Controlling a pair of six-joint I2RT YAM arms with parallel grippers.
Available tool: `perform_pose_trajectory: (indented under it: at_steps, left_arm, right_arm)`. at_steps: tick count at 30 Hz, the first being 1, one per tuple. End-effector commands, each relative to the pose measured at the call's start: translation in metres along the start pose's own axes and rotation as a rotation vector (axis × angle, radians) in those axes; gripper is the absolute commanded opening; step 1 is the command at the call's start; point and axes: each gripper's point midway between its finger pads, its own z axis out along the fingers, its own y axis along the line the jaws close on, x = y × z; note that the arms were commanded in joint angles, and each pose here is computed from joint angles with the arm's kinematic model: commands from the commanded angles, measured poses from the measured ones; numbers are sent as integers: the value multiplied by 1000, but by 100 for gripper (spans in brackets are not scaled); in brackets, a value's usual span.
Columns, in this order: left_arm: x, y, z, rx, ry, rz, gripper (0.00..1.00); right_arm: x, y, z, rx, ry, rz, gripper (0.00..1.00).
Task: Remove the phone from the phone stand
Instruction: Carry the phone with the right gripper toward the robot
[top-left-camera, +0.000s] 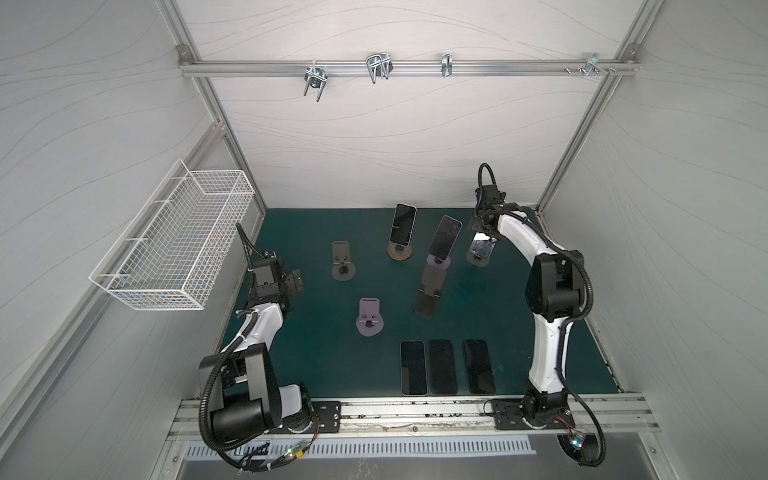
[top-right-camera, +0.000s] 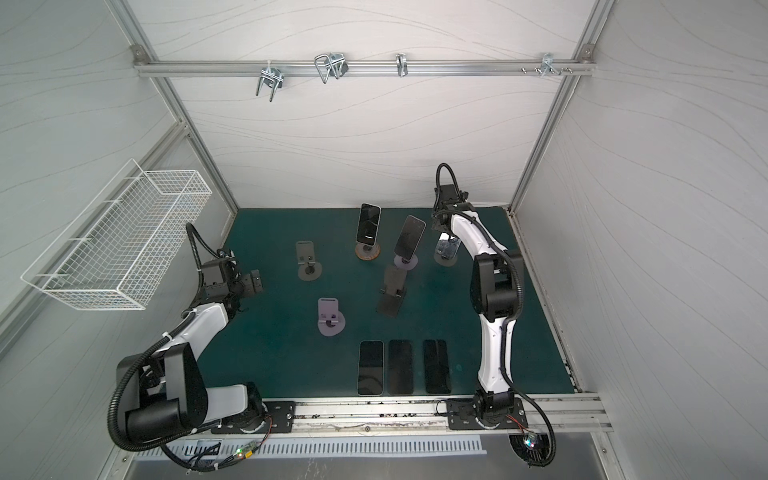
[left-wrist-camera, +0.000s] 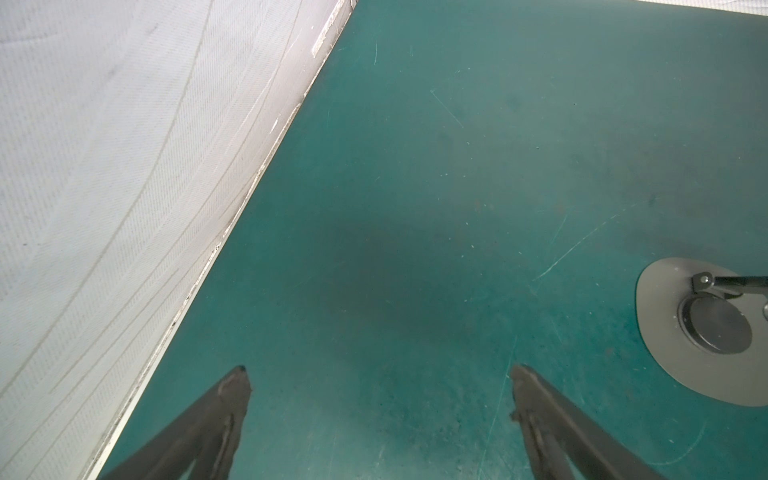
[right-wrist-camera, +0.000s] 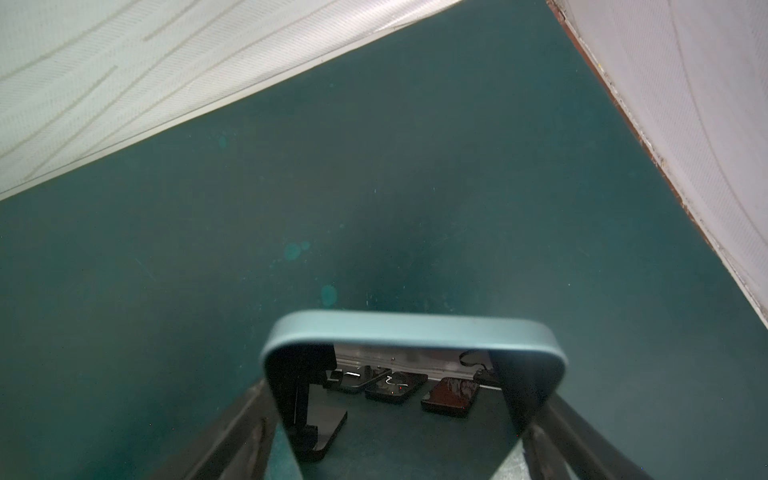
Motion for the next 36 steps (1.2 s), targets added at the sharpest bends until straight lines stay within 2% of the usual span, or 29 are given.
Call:
perform_pose_trajectory:
  at_steps: [1, 8, 19, 31, 36]
  left_arm:
    - [-23, 1, -3, 2, -71, -13, 99]
    - [-23, 1, -3, 3, -72, -12, 99]
    - [-23, 0, -3, 5, -68, -11, 99]
    - [-23, 0, -3, 9, -69, -9, 99]
    - [-23, -1, -4, 17, -73, -7, 99]
  right_arm:
    - [-5, -1, 6, 3, -14, 5, 87]
    - [-3, -3, 11, 5, -14, 6, 78]
    - [-1, -5, 8, 9, -23, -24, 74]
    - [-17, 0, -20, -59, -87, -51, 67]
    - [-24, 1, -39, -83, -94, -68, 67]
